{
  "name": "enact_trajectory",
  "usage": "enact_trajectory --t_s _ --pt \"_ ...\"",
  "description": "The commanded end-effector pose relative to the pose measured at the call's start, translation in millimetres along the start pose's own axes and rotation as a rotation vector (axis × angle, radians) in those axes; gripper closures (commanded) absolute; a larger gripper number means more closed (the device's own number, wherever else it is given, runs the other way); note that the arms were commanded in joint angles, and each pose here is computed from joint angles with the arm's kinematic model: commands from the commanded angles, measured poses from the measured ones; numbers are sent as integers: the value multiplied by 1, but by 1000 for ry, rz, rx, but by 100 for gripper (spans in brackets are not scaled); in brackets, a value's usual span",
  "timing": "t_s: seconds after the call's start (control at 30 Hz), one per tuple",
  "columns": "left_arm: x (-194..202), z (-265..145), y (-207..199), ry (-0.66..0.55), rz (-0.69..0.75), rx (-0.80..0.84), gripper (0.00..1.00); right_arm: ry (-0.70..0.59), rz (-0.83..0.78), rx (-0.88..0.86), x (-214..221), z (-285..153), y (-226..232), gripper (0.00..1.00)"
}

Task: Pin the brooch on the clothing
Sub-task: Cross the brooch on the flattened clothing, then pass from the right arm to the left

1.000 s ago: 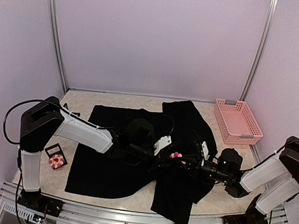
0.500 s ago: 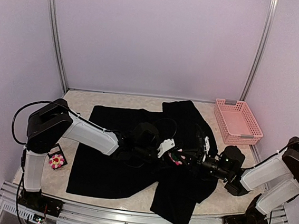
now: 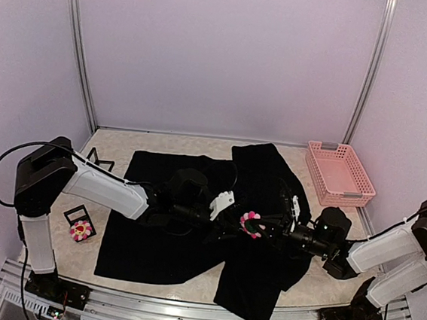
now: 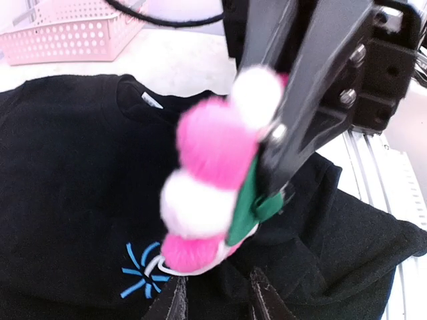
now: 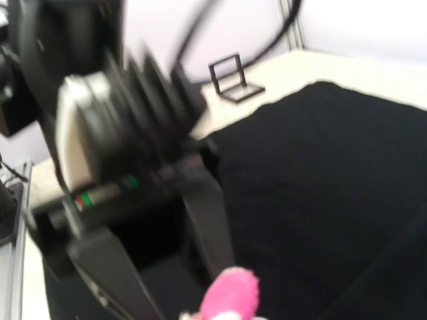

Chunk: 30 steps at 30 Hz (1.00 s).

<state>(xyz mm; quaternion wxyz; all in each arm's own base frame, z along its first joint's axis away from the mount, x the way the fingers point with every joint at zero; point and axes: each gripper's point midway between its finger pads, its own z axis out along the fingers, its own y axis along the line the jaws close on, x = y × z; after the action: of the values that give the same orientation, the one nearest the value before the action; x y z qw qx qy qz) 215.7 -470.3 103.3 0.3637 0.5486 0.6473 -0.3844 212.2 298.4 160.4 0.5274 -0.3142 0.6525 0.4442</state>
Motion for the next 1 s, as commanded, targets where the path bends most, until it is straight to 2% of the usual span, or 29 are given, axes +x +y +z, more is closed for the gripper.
enact_trajectory --t_s 0.0,0.2,0.57,0.83,0.97 --pt "-6 -4 -2 -16 41 7 70 58 47 14 16 3 -10 100" --pt "4 4 -10 8 110 13 67 87 80 99 21 4 -29 100" --pt "23 32 4 113 187 -49 65 223 175 299 54 5 -79 100" --pt "38 46 20 175 171 -98 66 272 194 259 66 11 -75 100" --pt "40 50 24 188 160 -115 74 272 222 219 68 11 -68 100"
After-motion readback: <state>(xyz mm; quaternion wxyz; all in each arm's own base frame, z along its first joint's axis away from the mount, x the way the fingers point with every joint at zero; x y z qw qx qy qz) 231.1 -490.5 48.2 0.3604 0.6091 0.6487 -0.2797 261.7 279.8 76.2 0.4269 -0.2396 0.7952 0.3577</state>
